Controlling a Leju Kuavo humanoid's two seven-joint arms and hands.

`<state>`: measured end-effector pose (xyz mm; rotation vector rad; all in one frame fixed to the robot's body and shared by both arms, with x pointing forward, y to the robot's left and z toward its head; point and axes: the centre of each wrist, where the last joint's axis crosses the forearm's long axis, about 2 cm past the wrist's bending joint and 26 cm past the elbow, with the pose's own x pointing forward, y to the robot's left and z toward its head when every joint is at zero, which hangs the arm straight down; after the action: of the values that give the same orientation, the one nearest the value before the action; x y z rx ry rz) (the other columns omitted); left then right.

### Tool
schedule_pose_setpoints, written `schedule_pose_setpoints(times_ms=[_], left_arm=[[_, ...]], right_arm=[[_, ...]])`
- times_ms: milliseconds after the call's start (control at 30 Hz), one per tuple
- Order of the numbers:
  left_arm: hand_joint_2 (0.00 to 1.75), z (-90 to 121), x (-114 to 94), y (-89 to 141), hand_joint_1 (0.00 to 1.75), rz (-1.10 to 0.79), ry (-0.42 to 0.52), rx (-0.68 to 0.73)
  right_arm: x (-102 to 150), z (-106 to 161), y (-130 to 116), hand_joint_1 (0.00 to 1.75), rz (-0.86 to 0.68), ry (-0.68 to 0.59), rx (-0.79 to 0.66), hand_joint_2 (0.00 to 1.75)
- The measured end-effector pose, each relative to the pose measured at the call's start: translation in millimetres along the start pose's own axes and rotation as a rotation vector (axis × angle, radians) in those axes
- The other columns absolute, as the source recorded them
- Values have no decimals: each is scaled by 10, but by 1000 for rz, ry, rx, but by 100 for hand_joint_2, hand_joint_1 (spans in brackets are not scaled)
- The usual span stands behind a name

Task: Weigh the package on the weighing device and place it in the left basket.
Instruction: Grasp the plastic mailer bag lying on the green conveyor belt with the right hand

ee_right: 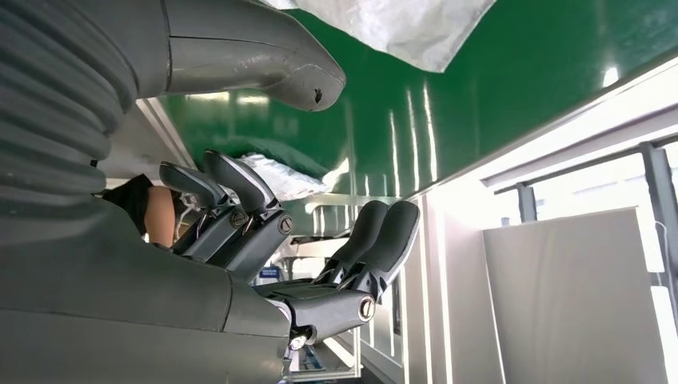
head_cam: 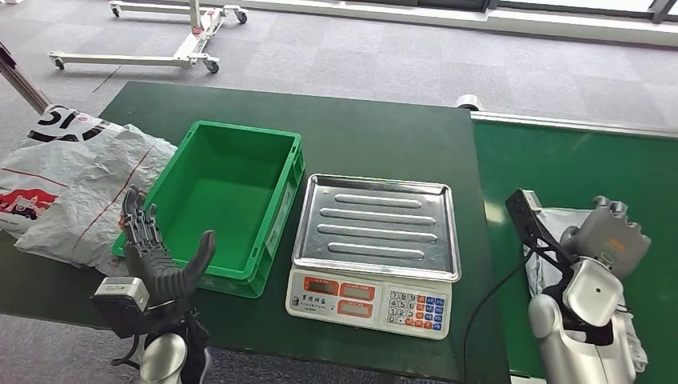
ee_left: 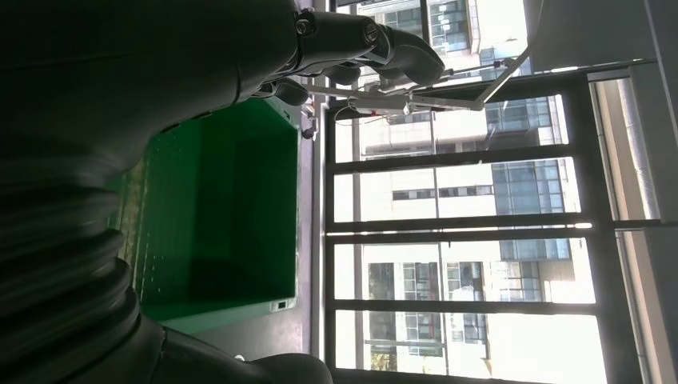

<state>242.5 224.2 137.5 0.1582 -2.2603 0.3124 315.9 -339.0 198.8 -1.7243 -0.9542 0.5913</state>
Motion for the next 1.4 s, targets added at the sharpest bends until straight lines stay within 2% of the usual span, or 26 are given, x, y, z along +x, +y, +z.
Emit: schedule_pose_setpoints(times_ms=[133, 167, 267, 300, 400, 533, 667, 767, 900, 1333, 1400], left_arm=[[175, 0, 0, 2, 0, 0, -2, 0], [175, 0, 0, 3, 0, -1, -3, 0], [175, 0, -1, 5, 0, 0, -6, 0], [175, 0, -1, 5, 0, 0, -7, -1], [175, 1, -2, 6, 0, 4, -9, -5], [175, 6, -11, 2, 0, 10, 3, -14], [175, 12, -17, 1, 0, 10, 14, -15], [175, 7, -8, 2, 0, 11, 18, -16], [175, -1, 2, 3, 0, 14, 20, -18], [175, -23, 31, 9, 0, 12, 7, -13], [175, -30, 41, 12, 0, 11, 4, -11]], right_arm=[[45, 22, -59, 175, -21, -15, -40, 175], [62, 30, -77, 164, -26, -20, -52, 175], [115, 61, -122, 34, -39, -44, -74, 175], [125, 69, -129, 0, -40, -53, -75, 131], [117, 86, -112, 0, -10, -82, -33, 0], [-45, 21, 139, 0, 81, -50, 93, 0], [-329, -128, 523, 0, 159, 34, 197, 175], [-435, -163, 710, 0, 195, 76, 256, 175], [-471, -149, 834, 0, 222, 101, 302, 175], [-445, -215, 903, 0, 242, 120, 337, 175], [-409, -250, 904, 0, 244, 86, 367, 175]])
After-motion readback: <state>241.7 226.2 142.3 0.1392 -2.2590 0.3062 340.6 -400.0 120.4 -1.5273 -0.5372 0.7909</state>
